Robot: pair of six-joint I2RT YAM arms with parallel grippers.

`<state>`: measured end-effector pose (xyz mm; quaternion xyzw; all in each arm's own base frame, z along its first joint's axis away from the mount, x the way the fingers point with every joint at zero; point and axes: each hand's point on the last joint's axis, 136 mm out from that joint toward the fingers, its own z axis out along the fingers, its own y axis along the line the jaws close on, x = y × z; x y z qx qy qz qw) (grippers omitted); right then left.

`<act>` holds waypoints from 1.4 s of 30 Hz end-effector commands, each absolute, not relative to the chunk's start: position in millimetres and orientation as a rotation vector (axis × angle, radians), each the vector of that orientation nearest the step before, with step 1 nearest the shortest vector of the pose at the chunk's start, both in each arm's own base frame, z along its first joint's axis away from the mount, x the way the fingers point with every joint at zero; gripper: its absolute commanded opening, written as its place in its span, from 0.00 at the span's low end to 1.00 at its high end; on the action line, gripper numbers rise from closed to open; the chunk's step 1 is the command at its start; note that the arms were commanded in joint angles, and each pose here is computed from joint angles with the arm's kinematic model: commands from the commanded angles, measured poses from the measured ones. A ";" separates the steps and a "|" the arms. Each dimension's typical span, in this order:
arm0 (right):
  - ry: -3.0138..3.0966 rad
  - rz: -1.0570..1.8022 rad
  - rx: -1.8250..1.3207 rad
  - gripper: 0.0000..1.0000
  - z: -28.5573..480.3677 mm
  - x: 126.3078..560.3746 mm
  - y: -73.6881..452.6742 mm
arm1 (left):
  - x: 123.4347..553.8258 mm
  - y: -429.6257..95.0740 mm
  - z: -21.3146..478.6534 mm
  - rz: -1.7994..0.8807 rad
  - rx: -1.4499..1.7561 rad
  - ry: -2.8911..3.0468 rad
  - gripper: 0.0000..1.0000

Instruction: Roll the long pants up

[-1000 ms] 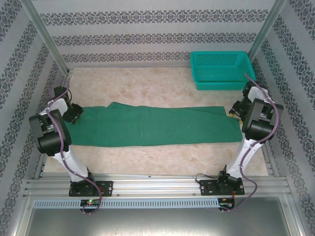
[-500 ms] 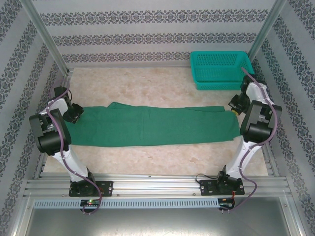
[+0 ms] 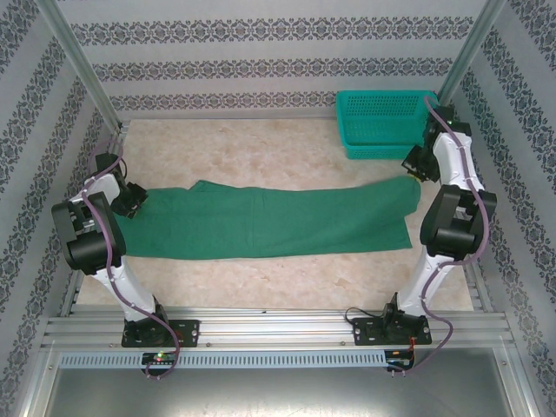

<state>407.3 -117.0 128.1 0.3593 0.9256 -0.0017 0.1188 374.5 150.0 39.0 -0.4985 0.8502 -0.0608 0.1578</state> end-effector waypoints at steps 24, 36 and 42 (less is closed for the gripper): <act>2.888 -0.063 1.172 0.75 50.6 288.1 -104.0 | 399.6 125.7 30.8 -0.220 -1.332 2.473 0.39; 2.895 -0.117 1.207 0.53 30.0 288.3 -111.8 | 402.1 123.0 28.0 -0.228 -1.320 2.485 0.39; 2.841 -0.117 1.173 0.00 52.9 309.7 -114.4 | 401.7 123.2 32.3 -0.220 -1.309 2.486 0.39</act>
